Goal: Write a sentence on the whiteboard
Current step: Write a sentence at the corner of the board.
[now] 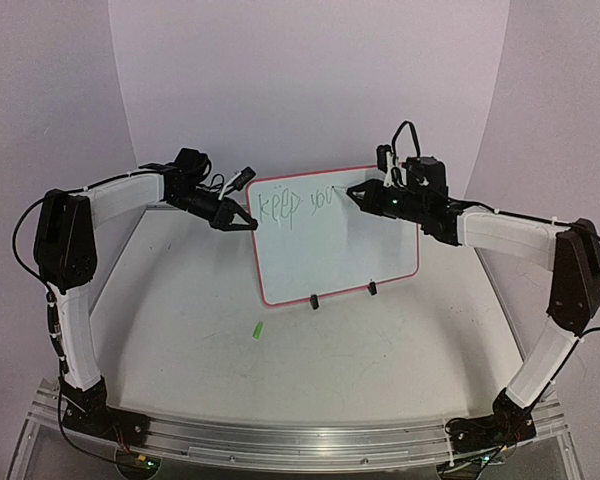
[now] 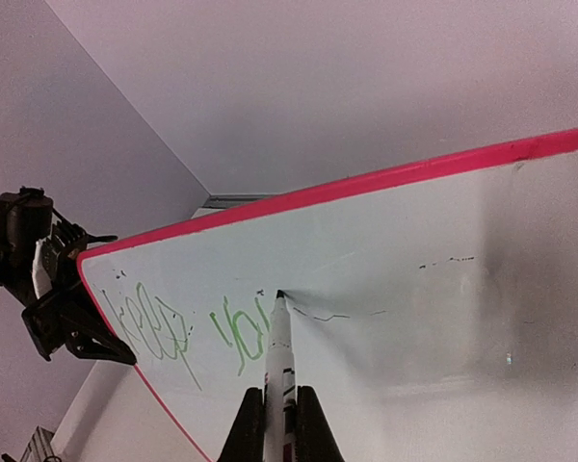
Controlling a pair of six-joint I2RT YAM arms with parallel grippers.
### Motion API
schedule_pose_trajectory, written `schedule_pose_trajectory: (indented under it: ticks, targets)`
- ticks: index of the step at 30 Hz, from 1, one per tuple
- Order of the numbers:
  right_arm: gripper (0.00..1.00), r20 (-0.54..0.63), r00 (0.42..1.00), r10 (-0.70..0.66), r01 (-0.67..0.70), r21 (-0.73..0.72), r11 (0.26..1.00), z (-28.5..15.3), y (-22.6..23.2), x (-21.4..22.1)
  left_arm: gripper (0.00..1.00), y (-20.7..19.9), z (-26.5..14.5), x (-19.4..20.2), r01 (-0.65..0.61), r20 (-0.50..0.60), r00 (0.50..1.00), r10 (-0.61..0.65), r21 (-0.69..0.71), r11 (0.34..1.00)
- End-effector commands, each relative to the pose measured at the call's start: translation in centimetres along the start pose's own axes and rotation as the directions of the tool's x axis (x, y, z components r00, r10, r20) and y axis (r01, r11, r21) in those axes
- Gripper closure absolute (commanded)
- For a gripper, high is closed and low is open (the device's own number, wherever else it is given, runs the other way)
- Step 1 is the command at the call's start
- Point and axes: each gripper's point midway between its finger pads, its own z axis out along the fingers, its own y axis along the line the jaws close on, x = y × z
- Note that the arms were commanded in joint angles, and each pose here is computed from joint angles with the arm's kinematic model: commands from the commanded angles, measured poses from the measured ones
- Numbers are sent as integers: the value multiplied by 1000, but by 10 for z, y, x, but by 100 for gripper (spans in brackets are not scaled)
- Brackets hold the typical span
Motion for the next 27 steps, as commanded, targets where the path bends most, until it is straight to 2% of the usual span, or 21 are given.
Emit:
schedule_pose_trajectory:
  ticks: [1, 17, 27]
  targets:
    - [100, 59, 998, -19, 18, 19, 1000, -3, 0, -22, 100, -4, -1, -3, -82, -23, 996, 81, -45, 996]
    - [100, -56, 998, 27, -26, 30, 999, -3, -17, 28, 100, -4, 0, -2, -79, -24, 997, 78, -44, 996]
    - [100, 32, 999, -8, 6, 61, 998, -23, -9, -4, 100, -5, -2, -4, -82, -21, 996, 81, -43, 996]
